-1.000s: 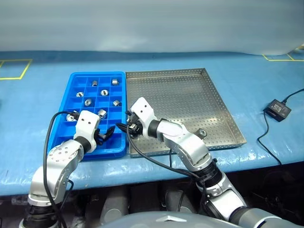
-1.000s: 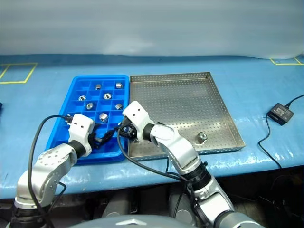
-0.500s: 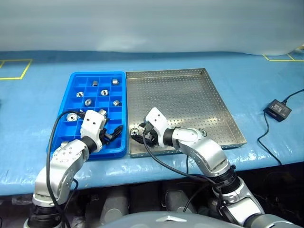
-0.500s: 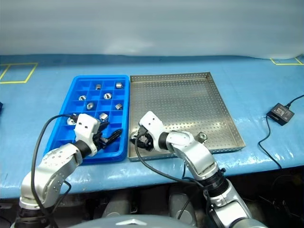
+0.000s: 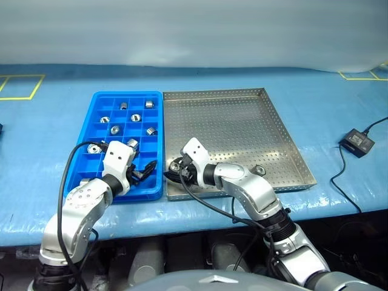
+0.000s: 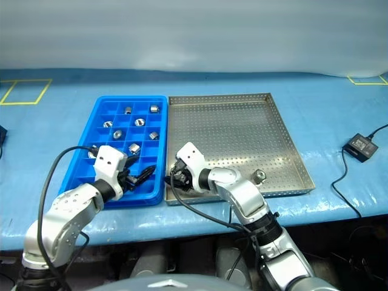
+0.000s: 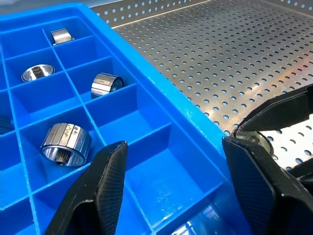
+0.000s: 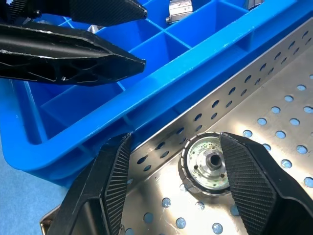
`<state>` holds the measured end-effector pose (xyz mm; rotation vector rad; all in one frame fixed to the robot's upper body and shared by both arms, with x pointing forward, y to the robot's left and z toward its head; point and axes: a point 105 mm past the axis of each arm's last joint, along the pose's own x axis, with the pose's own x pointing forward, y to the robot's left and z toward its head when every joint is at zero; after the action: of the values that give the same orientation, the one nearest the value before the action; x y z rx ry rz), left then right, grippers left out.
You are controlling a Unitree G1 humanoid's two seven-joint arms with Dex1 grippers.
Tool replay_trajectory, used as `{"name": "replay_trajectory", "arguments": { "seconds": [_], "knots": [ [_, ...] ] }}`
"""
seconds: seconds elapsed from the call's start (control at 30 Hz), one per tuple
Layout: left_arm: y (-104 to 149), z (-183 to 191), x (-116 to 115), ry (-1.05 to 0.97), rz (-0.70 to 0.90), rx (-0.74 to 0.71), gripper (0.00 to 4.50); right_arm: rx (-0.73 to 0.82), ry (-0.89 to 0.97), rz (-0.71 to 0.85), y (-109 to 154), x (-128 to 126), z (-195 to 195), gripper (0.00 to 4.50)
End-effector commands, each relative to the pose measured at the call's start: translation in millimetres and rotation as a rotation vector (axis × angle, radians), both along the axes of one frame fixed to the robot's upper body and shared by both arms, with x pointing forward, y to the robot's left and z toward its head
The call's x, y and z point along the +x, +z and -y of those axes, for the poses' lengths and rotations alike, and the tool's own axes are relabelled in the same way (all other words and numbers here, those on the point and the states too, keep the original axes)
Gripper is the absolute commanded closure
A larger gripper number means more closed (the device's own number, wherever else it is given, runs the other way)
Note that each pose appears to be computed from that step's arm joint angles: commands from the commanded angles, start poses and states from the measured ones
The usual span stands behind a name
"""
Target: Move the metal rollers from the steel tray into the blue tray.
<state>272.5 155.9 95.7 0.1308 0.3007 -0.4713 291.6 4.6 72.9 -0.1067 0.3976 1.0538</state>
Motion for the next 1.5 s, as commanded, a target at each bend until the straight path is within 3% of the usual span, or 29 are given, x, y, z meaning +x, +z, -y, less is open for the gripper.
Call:
{"name": "replay_trajectory", "arguments": {
  "seconds": [0.03, 0.17, 0.27, 0.33, 1.07, 1.47, 1.5],
  "knots": [
    [10.0, 3.5, -0.8, -0.015, 0.041, 0.014, 1.14, -0.032, -0.034, 0.022, -4.2, 7.7, 7.7, 1.48],
    [10.3, 3.6, -0.1, -0.018, 0.041, 0.02, 1.14, -0.075, -0.052, 0.031, -11.6, 11.7, 11.6, 1.48],
    [10.6, 3.1, 0.4, -0.019, 0.041, 0.023, 1.14, -0.104, -0.075, 0.054, -14.6, 16.2, 14.8, 2.06],
    [10.7, 3.1, 0.4, -0.021, 0.041, 0.024, 1.14, -0.11, -0.074, 0.06, -15.2, 16.8, 15.1, 2.67],
    [6.2, 1.2, 0.5, -0.011, 0.032, 0.037, 1.14, -0.116, -0.138, 0.02, -17.2, 25.5, 29.5, 2.67],
    [6.2, -0.1, 1.0, -0.006, 0.033, 0.043, 1.14, -0.094, -0.11, -0.039, -24.2, 17.6, 20.5, 2.67],
    [6.3, 0.0, 1.1, -0.006, 0.033, 0.044, 1.14, -0.101, -0.115, -0.043, -25.8, 18.2, 21.2, 2.84]
  ]
}}
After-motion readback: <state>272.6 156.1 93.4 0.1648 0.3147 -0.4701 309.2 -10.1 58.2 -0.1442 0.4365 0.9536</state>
